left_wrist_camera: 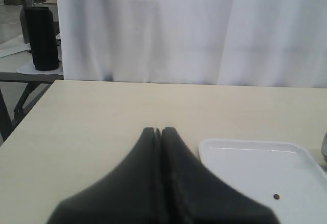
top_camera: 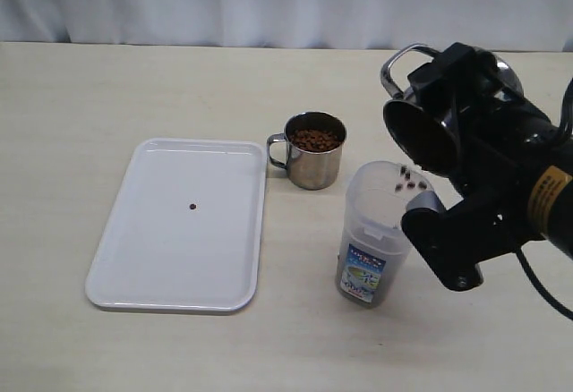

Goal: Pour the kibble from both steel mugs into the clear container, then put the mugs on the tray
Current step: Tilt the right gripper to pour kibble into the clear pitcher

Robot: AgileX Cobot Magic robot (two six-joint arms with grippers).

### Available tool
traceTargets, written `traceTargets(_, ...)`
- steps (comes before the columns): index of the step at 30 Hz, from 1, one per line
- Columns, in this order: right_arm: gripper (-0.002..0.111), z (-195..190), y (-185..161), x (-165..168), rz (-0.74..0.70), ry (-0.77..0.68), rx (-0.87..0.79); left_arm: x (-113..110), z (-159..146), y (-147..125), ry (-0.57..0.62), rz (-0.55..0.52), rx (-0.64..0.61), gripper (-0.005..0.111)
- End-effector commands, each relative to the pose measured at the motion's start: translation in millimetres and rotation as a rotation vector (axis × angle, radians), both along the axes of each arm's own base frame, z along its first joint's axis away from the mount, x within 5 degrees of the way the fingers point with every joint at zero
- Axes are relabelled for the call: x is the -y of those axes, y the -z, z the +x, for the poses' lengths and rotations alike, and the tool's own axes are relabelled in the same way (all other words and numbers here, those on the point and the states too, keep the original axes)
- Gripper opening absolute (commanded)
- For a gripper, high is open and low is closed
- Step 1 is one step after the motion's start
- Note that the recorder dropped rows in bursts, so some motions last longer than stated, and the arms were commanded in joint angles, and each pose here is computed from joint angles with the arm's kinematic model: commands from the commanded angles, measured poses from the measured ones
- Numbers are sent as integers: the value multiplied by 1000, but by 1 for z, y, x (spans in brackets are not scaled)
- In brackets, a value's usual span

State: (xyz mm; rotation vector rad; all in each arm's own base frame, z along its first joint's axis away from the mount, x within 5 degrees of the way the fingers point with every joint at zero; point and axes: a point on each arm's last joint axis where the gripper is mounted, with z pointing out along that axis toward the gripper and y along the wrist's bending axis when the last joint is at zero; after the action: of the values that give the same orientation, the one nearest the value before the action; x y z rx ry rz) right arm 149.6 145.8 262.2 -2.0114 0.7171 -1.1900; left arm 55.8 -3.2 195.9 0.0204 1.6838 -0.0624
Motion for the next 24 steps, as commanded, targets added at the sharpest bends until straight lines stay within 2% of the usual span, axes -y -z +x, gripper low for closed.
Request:
traceTargets(1, 4, -2, -1, -2, 1, -10, 1, 0, 0, 0, -2, 3, 5, 0)
traceTargets(8, 4, -10, -5, -5, -22, 9, 50, 0, 0, 0, -2, 3, 5, 0)
traceTargets(24, 4, -11, -11, -12, -136, -114, 166, 0, 0, 0, -2, 3, 5, 0)
